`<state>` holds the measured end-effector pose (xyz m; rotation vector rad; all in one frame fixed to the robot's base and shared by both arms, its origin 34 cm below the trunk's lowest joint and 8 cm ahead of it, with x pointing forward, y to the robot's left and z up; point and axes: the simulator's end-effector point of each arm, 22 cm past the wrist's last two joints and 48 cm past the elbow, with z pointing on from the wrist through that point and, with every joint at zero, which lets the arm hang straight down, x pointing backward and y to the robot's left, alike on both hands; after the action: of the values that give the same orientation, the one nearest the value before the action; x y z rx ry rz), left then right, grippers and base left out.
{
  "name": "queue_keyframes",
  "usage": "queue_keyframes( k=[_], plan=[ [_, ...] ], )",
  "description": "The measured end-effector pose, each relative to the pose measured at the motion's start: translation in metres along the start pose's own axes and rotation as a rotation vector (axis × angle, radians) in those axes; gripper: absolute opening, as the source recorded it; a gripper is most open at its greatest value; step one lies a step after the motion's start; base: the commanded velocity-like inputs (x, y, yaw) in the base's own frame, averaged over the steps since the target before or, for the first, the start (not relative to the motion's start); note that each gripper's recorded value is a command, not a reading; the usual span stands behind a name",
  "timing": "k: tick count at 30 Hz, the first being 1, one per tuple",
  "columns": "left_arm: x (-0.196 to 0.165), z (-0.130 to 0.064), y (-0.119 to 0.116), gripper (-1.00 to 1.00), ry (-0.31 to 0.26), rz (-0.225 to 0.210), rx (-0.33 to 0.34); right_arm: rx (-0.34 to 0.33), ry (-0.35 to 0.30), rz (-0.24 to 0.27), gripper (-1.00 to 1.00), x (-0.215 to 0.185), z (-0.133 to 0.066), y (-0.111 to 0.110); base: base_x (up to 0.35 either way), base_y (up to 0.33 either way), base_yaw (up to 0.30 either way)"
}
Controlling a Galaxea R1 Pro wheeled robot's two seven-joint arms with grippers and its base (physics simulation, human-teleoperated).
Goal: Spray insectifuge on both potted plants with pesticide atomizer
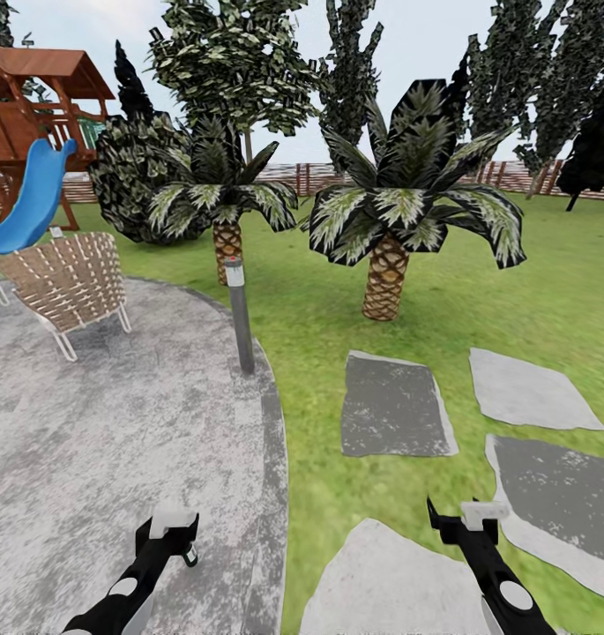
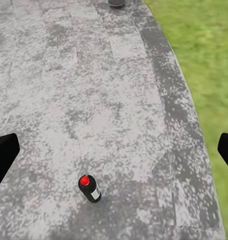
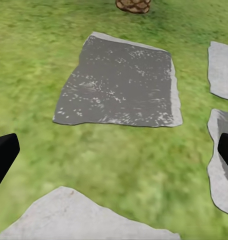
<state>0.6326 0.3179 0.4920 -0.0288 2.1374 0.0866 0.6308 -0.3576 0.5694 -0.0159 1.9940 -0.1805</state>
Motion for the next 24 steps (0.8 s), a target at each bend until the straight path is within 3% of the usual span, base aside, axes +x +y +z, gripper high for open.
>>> queue_keyframes(
  k=[24],
  plan=[
    [0.066, 0.022, -0.002, 1.00, 0.037, 0.003, 0.000, -0.004, 0.035, -0.004, 1.00, 0.066, 0.015, 0.008, 0.000, 0.000, 0.000]
  ],
)
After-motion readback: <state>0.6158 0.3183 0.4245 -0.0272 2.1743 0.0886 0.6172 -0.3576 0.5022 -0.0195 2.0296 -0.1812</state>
